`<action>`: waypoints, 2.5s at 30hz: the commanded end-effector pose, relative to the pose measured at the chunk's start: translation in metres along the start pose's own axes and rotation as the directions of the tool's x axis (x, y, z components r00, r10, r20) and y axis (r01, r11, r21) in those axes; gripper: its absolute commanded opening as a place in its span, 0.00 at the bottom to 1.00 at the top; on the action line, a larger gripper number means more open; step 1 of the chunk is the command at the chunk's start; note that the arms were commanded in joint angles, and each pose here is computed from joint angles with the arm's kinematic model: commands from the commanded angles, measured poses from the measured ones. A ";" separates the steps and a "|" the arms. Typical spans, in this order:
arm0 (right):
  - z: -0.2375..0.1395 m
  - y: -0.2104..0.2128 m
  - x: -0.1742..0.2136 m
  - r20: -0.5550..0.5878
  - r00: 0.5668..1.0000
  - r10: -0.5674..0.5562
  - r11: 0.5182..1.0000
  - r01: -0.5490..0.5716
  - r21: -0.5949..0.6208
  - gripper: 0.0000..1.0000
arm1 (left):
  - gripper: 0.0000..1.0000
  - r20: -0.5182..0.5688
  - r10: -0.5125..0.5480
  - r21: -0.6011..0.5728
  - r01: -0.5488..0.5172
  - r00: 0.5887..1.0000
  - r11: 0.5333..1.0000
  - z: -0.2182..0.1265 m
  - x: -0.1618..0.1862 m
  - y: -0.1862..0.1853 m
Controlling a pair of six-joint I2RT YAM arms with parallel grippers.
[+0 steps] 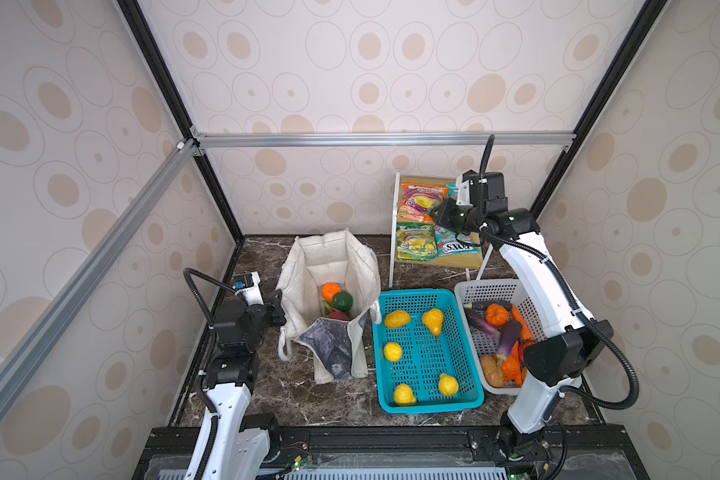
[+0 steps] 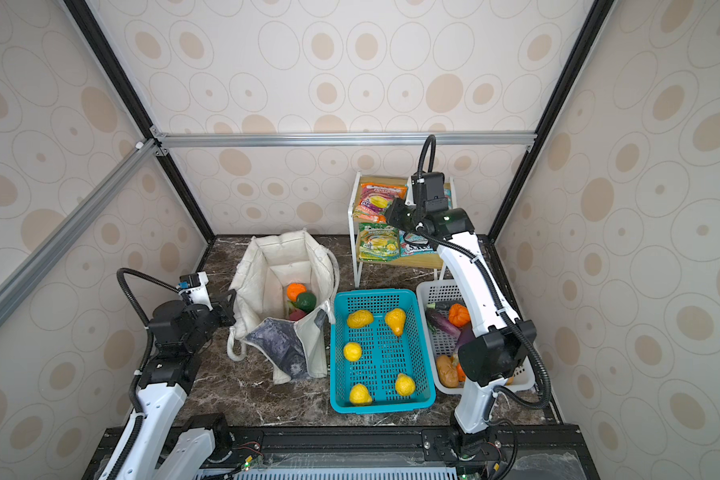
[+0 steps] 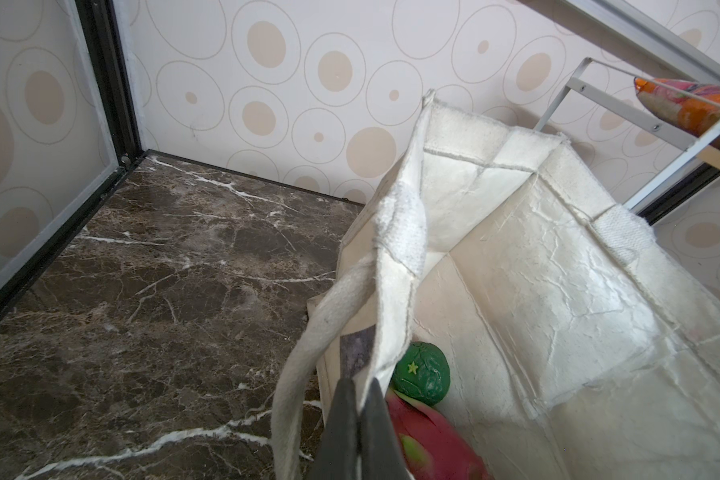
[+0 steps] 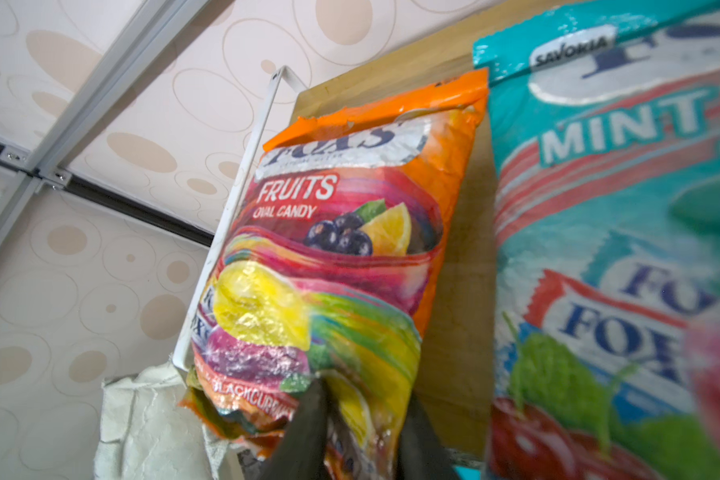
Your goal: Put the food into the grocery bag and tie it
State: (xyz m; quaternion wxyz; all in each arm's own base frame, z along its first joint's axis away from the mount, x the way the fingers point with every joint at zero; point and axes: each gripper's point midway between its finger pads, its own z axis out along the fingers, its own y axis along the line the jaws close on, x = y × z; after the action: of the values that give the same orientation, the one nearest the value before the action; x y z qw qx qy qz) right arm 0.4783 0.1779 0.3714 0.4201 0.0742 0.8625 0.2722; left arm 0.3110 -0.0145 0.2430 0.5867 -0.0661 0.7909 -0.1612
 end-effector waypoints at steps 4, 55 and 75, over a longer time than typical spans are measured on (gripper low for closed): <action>-0.020 0.018 -0.008 0.017 1.000 -0.009 0.998 0.010 -0.070 0.00 | 0.00 0.021 0.023 -0.009 -0.023 1.000 1.000 -0.002 -0.007 0.001; 0.016 0.247 0.214 -0.285 0.872 -0.397 0.831 0.209 -0.515 0.00 | 0.00 0.057 0.034 0.002 -0.034 0.998 0.999 -0.011 -0.014 -0.004; 0.116 0.128 0.294 -0.401 0.744 -0.535 0.834 0.539 -0.113 0.33 | 0.00 0.070 0.038 0.004 -0.038 0.997 0.999 -0.014 -0.017 -0.006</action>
State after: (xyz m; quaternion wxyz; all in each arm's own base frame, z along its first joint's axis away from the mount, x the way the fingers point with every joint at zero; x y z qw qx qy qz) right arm 0.3695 0.4442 0.1789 0.2857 -0.2277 0.9159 0.1665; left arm 0.3041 -0.0137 0.2494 0.5950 -0.0665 0.7854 -0.1572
